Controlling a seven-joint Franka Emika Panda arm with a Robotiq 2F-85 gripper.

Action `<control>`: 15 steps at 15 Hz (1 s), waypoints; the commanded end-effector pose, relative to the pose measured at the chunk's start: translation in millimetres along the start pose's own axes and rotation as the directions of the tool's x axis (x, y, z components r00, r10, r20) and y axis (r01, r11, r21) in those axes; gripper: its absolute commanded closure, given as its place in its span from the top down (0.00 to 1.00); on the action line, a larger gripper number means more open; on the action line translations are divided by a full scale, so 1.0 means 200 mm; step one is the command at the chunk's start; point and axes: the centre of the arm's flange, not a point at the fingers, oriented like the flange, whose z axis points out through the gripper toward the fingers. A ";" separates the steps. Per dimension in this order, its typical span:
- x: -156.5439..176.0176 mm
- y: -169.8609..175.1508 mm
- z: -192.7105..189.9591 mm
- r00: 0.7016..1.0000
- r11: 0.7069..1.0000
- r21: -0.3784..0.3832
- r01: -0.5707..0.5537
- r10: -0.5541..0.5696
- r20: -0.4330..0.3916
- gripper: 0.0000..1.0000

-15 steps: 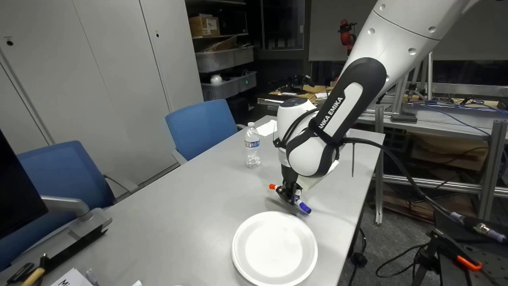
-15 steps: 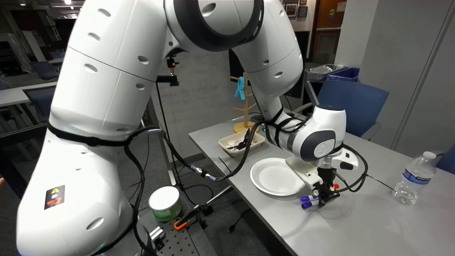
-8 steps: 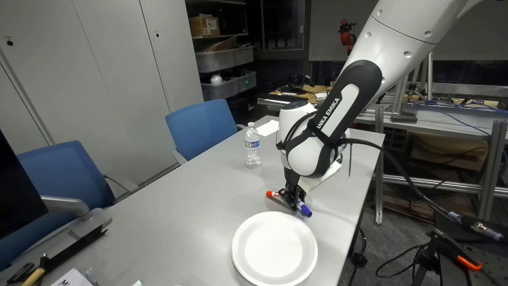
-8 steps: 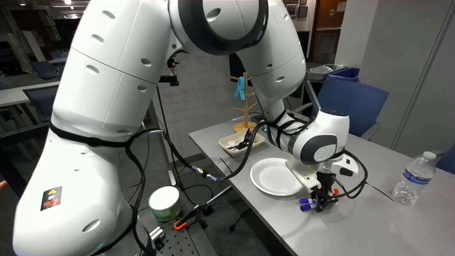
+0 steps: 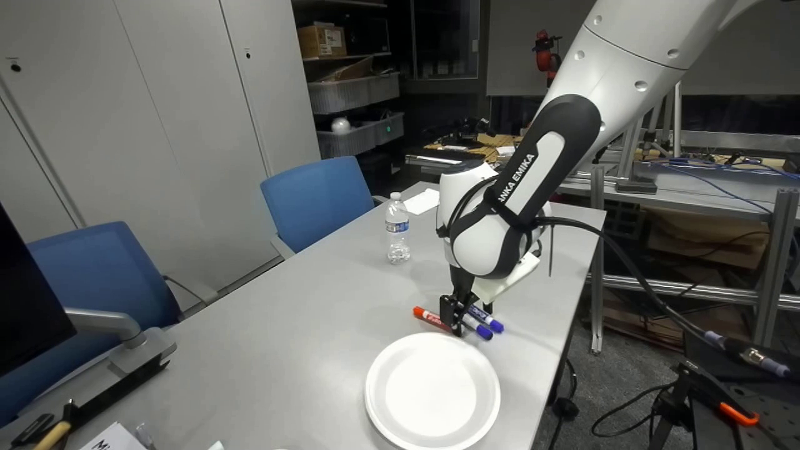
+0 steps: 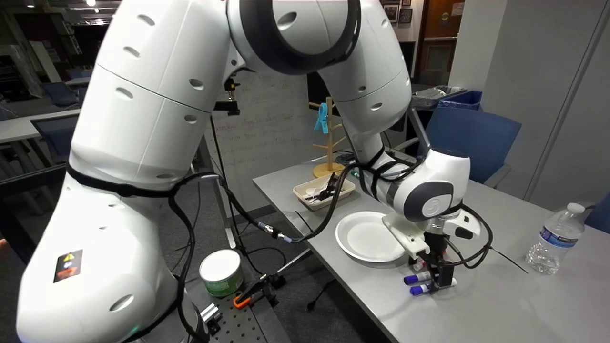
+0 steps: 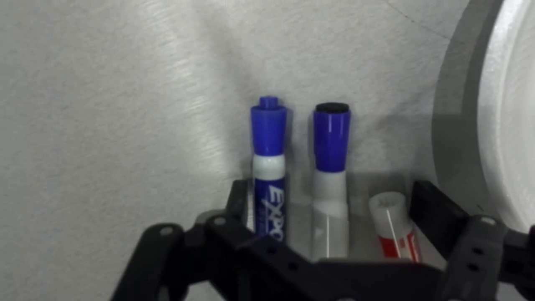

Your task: Move the markers from the plate to the table

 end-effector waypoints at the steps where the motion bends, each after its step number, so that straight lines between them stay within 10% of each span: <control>1: 0.04 0.01 0.00 1.000 1.000 0.012 0.004 -0.004 0.016 1.00; 15: -0.06 0.04 -0.32 0.997 0.999 0.004 0.041 -0.040 -0.064 1.00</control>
